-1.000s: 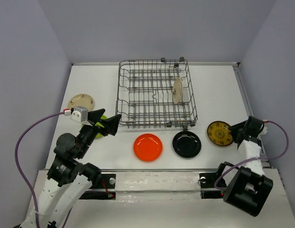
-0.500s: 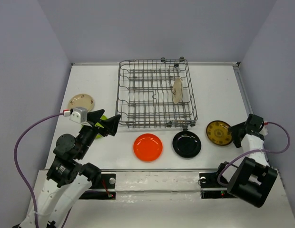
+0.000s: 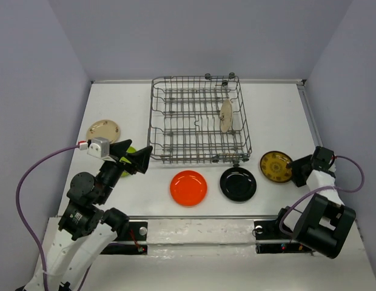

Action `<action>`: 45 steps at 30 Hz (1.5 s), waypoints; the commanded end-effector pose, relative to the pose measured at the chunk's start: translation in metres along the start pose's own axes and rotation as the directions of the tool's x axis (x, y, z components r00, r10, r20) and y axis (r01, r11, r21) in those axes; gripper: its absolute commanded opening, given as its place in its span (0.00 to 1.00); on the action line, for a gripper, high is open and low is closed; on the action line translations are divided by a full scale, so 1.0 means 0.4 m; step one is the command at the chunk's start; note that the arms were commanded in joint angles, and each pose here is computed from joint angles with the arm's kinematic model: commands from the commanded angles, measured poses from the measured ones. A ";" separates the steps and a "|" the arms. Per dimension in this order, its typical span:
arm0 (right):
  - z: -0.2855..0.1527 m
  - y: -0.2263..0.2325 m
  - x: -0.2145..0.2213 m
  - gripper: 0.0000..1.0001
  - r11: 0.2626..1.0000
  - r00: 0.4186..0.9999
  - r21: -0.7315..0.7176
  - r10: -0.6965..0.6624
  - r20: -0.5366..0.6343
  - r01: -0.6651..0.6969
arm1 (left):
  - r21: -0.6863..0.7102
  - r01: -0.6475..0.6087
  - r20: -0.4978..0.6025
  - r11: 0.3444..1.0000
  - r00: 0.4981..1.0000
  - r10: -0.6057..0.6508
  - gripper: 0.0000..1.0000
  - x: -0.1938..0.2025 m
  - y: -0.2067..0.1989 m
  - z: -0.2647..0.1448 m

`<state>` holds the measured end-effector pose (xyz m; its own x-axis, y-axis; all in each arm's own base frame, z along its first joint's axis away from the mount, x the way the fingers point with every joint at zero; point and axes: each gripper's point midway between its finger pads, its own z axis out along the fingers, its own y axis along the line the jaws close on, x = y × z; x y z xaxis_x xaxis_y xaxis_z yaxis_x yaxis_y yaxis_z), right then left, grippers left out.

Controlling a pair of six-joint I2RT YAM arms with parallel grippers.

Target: Load the plates into the dish rack

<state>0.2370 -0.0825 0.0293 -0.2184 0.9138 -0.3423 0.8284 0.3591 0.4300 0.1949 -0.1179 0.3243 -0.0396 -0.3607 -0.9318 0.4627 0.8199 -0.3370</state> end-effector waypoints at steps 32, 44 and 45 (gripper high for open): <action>-0.208 0.103 -0.213 0.07 0.988 0.913 -0.084 -0.083 0.399 0.126 | 0.023 0.002 0.060 1.000 0.998 -0.003 0.99 -0.060 -0.022 -0.002; -0.519 0.466 -0.304 0.07 0.854 0.837 -0.422 -0.027 0.547 0.304 | 0.009 0.002 0.005 1.000 1.000 -0.002 0.99 -0.025 -0.014 0.025; -0.506 0.512 -0.274 0.07 0.844 0.830 -0.391 -0.106 0.547 0.366 | 0.004 0.006 -0.004 1.000 1.000 -0.006 0.99 -0.019 -0.012 0.029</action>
<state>0.2884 -0.1022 0.2603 0.0221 0.7007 -0.7131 0.5505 0.5869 0.5937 0.2012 -0.1226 0.3154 -0.0739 -0.3404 -0.9374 0.4543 0.8252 -0.3355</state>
